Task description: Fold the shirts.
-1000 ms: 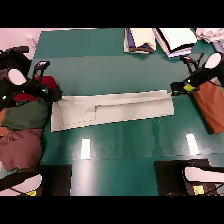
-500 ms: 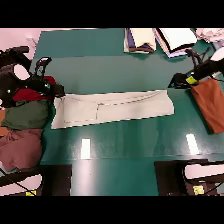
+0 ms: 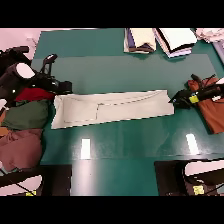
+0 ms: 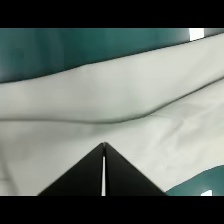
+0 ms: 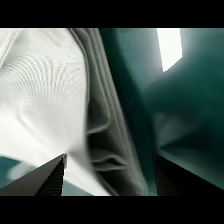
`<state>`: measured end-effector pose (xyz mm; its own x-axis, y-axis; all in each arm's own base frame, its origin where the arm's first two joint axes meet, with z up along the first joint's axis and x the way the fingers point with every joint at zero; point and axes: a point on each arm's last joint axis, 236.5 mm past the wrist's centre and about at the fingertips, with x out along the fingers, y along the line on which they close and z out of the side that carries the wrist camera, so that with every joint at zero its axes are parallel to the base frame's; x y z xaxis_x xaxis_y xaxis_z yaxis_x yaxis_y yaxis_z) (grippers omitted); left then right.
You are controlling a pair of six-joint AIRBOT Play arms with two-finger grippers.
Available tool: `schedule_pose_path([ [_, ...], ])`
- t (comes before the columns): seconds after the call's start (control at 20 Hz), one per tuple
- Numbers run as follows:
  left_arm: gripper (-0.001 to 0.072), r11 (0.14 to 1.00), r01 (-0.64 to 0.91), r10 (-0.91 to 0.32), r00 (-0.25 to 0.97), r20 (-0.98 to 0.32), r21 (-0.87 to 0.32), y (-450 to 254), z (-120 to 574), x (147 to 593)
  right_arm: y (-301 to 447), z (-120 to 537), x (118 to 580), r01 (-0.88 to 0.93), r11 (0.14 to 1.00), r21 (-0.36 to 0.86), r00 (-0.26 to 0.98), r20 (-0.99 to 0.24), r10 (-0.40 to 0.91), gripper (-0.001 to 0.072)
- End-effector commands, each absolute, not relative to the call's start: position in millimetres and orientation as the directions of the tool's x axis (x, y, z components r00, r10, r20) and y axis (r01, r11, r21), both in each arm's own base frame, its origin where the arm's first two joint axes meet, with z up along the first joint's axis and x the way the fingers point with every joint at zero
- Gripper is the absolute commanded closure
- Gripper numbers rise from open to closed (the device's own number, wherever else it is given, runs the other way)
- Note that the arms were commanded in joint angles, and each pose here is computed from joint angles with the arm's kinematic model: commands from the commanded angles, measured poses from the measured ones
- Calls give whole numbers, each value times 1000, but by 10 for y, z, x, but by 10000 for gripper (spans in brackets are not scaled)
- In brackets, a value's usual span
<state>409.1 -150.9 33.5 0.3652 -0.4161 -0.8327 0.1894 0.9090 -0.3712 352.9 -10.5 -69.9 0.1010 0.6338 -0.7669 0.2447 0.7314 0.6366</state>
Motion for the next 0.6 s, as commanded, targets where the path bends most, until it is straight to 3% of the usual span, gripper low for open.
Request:
schedule_pose_path([
  [0.0, 679, 877, 253, -478, 385, -790, -408, -2012, 432, 4061, 163, -903, 3616, 244, 680, 692, 121, -717, 686, 131],
  [0.1, 679, 863, 289, -501, 388, -773, -415, -2275, 445, 4023, 280, -901, 3749, 188, 709, 680, 126, -733, 669, 334],
  [0.15, 680, 858, 297, -510, 387, -768, -420, -2393, 422, 4012, 322, -851, 3834, 154, 724, 673, 140, -740, 658, 521],
  [0.2, 680, 852, 304, -518, 378, -767, -425, -2523, 362, 3991, 358, -769, 3904, 117, 736, 667, 151, -744, 651, 661],
  [0.25, 680, 848, 316, -523, 363, -771, -426, -2638, 284, 3964, 384, -646, 3979, 81, 744, 663, 167, -745, 646, 695],
  [0.55, 680, 818, 382, -533, 226, -815, -430, -3364, -314, 3980, 720, 801, 4342, -173, 776, 607, 337, -704, 625, 695],
])
